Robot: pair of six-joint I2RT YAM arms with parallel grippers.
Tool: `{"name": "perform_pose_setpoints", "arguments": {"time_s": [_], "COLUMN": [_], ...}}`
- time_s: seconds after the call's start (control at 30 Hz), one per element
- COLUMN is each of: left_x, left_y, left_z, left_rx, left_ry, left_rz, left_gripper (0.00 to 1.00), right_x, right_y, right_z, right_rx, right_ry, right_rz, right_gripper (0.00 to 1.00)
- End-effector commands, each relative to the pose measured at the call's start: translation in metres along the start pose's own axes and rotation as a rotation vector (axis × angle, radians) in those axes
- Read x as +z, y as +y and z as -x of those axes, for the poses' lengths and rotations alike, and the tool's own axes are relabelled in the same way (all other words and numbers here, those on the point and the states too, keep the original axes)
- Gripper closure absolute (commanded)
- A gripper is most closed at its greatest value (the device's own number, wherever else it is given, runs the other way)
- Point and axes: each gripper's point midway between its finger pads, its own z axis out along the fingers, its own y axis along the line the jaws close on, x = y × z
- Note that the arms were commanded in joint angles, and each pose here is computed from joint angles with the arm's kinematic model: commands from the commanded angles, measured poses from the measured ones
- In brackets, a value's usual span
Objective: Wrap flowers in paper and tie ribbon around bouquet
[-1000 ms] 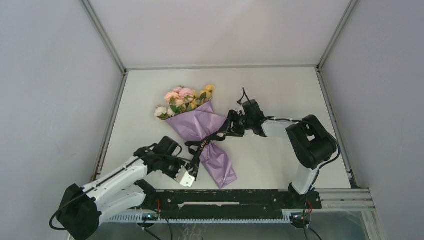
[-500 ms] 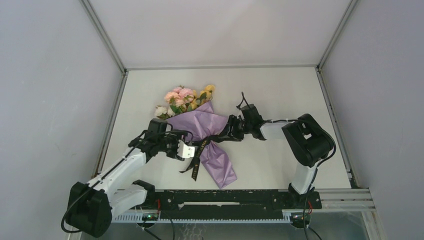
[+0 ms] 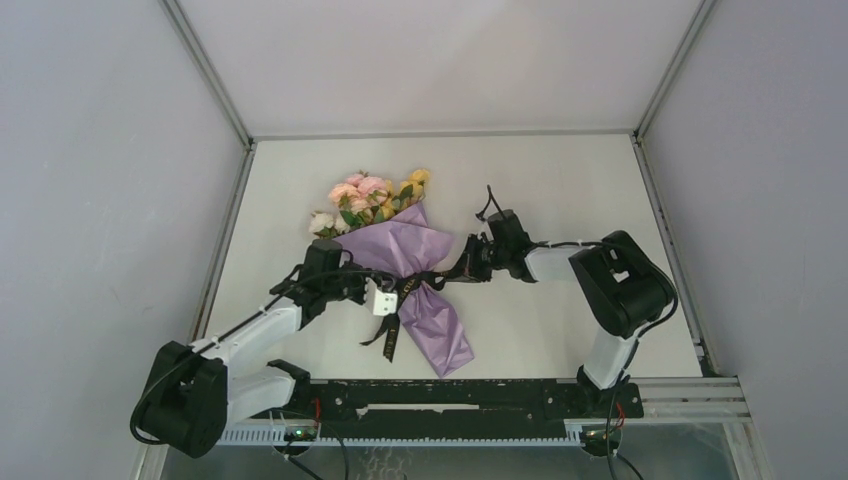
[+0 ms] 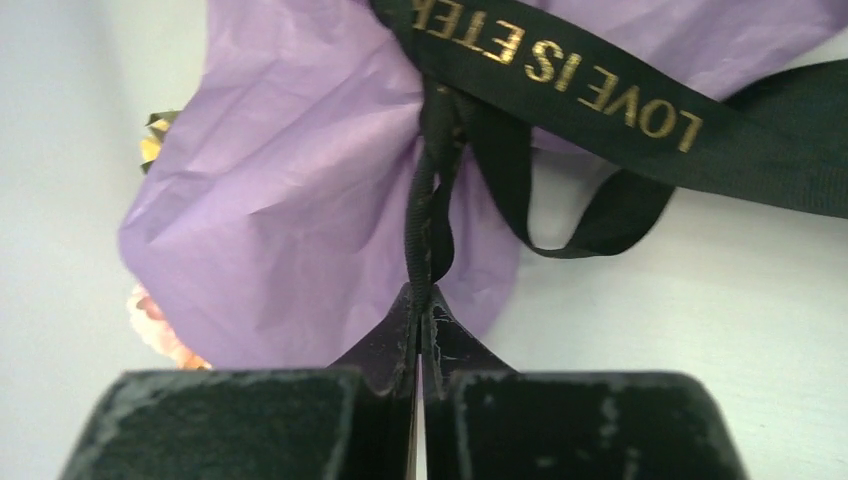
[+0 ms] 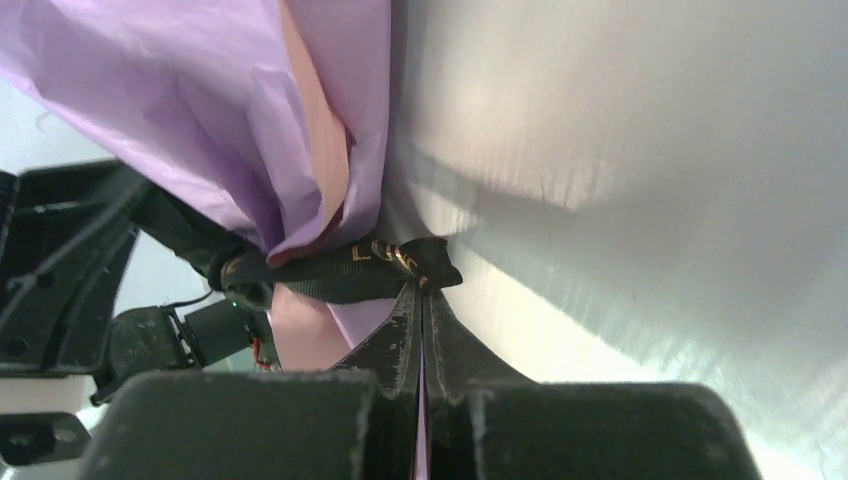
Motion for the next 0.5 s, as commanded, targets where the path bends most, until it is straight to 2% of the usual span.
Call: {"name": "perform_pose_setpoints", "arguments": {"time_s": [0.0,0.1,0.23,0.47], "left_x": [-0.009,-0.01,-0.001,0.012], "left_y": [0.056,0.075,0.089,0.115], "left_z": [0.013,0.018,0.016,-0.001], "left_rx": [0.028,0.011,0.078,0.13], "left_ry": [-0.028,-0.053,-0.082,-0.089], "left_rz": [0.179,0.242,0.304,0.292], "left_gripper": [1.0,1.0,1.0,1.0], "right_x": [-0.02,-0.024,-0.029,-0.041], "right_y": [0.015,0.017,0.01,-0.018], "right_z": [0.001,-0.016,-0.048,-0.113], "right_rx": [-0.132,-0.174,-0.211,-0.202], "right_ry": [-0.031,0.008,0.066,0.206], "right_rz": [0.021,0.02,-0.031,-0.133], "right_gripper": [1.0,1.0,1.0,1.0]}}
